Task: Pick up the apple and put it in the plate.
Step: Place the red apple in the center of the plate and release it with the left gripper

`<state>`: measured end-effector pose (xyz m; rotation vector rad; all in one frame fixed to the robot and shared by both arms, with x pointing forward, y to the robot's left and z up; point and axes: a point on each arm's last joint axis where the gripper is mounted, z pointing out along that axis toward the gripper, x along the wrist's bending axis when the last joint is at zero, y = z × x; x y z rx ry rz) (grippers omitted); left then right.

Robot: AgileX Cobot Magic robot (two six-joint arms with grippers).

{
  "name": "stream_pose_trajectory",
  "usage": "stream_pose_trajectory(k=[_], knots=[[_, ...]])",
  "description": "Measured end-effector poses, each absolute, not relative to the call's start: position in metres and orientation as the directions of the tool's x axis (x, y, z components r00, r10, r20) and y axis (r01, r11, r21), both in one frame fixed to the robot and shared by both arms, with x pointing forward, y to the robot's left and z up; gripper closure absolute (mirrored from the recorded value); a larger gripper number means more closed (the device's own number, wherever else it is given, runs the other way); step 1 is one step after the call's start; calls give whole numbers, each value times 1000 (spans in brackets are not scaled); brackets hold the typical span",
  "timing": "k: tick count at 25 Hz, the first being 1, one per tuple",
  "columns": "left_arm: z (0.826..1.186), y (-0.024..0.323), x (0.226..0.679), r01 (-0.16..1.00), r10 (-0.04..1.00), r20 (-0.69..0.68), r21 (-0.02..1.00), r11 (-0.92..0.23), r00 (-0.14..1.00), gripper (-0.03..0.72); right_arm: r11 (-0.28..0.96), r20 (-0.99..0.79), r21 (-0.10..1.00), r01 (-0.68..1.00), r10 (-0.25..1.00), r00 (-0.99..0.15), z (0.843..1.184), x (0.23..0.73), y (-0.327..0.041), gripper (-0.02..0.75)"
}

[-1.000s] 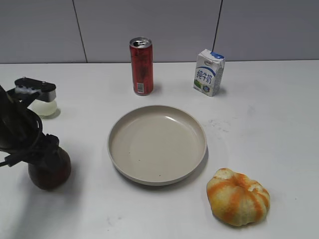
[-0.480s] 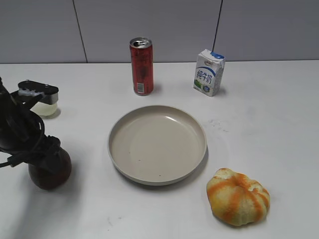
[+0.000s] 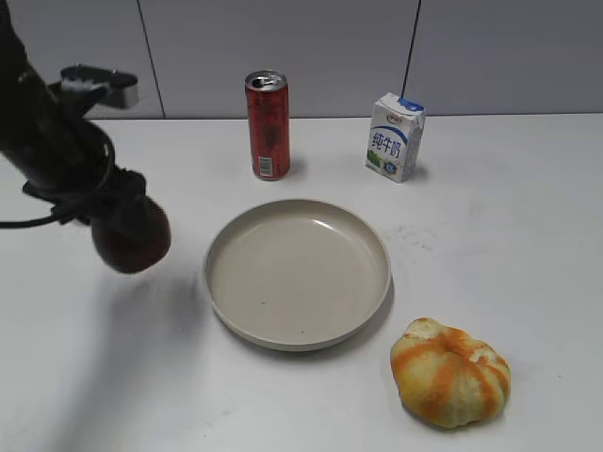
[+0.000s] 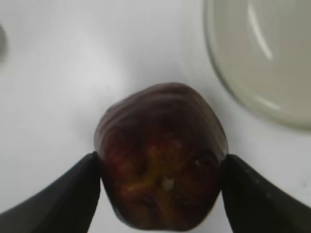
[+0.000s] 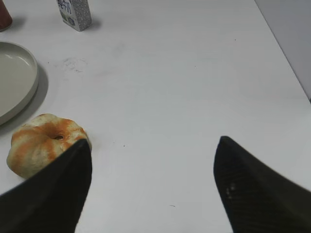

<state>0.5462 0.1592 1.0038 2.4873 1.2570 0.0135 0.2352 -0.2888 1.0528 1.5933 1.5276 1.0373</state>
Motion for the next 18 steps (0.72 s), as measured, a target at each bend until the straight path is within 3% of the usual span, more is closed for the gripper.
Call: stream_pose_trajectory(k=[3,7,14,18], knots=[[1019,127,550,706,731,-119,401,-584,672,120,-71,85,892,447,996,-11,1053,235,-289,149],[1015,78,546,616,656,-95,463,-637,749,122,-72,86,892,447,996,-10,1053,235,-289,149],[960,30,533,567,580,-101,399,-721,808,124,-72,86,892,447,996,-10,1053,235,-289,149],[952,28,533,570,579,-104,384,-727,809,22,-71,85,892,447,996,-11,1053,235,-289,149]])
